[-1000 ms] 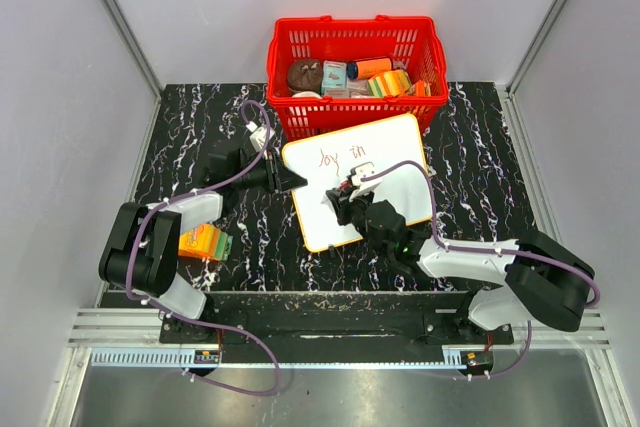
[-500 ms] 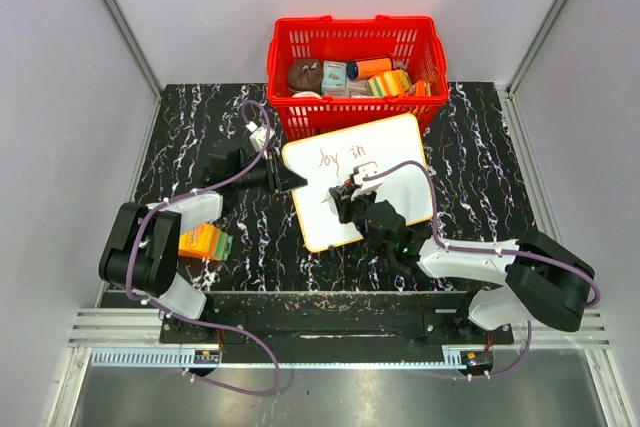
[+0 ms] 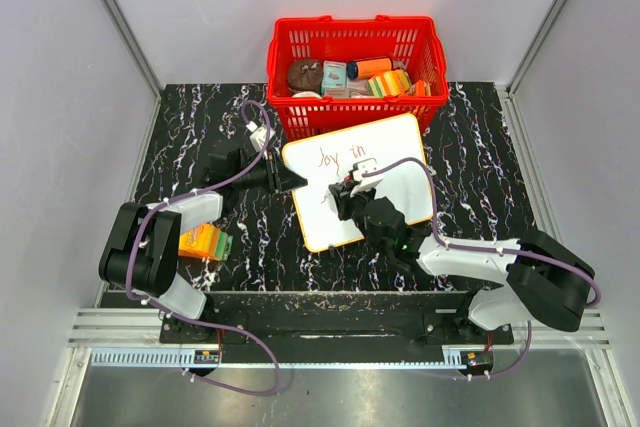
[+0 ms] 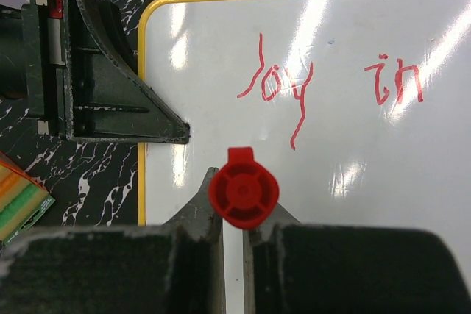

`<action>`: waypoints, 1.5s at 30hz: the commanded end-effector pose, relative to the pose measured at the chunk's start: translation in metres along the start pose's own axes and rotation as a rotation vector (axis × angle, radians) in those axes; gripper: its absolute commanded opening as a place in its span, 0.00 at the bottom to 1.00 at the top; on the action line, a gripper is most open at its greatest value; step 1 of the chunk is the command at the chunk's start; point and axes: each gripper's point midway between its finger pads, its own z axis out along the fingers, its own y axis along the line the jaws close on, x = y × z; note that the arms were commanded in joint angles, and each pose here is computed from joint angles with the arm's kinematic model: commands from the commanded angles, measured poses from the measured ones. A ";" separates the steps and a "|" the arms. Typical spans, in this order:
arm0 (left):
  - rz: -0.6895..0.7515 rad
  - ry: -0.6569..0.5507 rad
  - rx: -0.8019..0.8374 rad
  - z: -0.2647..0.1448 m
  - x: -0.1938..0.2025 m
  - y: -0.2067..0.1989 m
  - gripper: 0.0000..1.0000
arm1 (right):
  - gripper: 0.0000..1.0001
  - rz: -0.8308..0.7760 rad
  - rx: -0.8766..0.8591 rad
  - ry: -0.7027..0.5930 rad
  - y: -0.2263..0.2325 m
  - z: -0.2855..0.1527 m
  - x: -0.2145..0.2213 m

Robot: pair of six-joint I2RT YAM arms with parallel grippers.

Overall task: Write a sentence on the whiteboard
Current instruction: Write on the whiteboard with the whiteboard.

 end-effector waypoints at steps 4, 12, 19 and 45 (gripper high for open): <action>0.148 0.034 -0.122 0.006 0.015 0.030 0.00 | 0.00 0.004 -0.003 -0.017 0.005 0.009 -0.014; 0.150 0.032 -0.122 0.006 0.014 0.030 0.00 | 0.00 0.015 -0.041 0.042 0.011 0.007 0.004; 0.149 0.035 -0.123 0.006 0.015 0.030 0.00 | 0.00 0.022 -0.048 0.077 0.009 0.001 0.016; 0.147 0.037 -0.124 0.006 0.015 0.030 0.00 | 0.00 0.017 0.043 0.055 -0.016 -0.013 0.009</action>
